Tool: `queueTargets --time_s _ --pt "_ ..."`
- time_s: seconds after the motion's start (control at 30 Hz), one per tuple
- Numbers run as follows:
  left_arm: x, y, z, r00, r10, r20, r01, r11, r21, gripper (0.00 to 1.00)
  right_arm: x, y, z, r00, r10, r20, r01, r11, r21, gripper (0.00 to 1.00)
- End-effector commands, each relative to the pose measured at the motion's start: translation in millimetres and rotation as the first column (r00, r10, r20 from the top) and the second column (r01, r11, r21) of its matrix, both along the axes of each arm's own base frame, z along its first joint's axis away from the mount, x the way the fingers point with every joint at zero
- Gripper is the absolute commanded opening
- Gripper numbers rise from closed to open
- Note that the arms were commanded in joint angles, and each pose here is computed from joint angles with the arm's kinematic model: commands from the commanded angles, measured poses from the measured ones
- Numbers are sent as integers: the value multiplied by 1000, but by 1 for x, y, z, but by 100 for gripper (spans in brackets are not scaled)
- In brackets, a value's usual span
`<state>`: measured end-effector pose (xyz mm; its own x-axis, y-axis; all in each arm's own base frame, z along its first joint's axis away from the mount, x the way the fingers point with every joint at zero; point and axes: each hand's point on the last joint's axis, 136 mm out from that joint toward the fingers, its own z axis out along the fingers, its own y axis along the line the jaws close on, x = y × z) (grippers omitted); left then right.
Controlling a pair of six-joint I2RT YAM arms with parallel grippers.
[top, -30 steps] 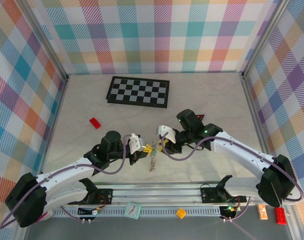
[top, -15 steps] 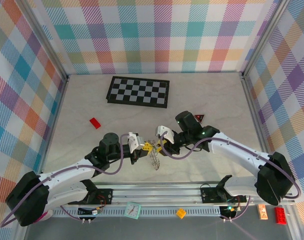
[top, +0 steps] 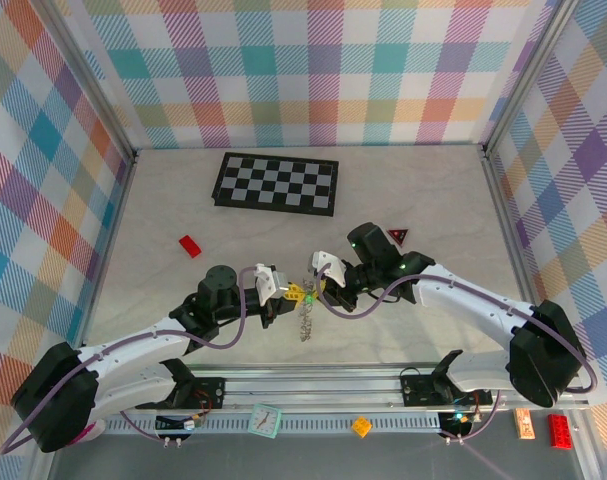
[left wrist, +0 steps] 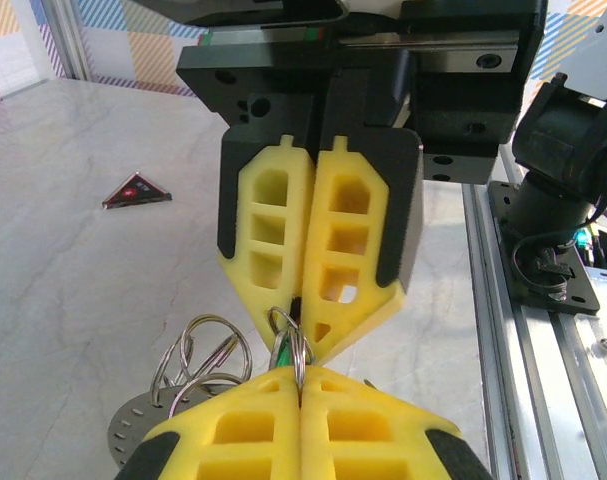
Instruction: Put the keys on the keyring
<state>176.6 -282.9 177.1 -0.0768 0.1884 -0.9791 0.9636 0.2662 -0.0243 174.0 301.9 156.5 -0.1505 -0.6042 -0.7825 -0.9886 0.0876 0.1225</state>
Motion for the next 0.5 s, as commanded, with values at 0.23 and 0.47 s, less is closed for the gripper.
queueTargets --time_s 0.23,0.47 --pt "-1 -2 12 998 -11 54 13 999 -39 0 -5 -8 -23 1000 14 -22 -16 997 -80 0" --pt "-1 -3 11 998 -16 58 18 999 -32 0 -9 -6 -20 999 29 -35 -31 997 -65 0"
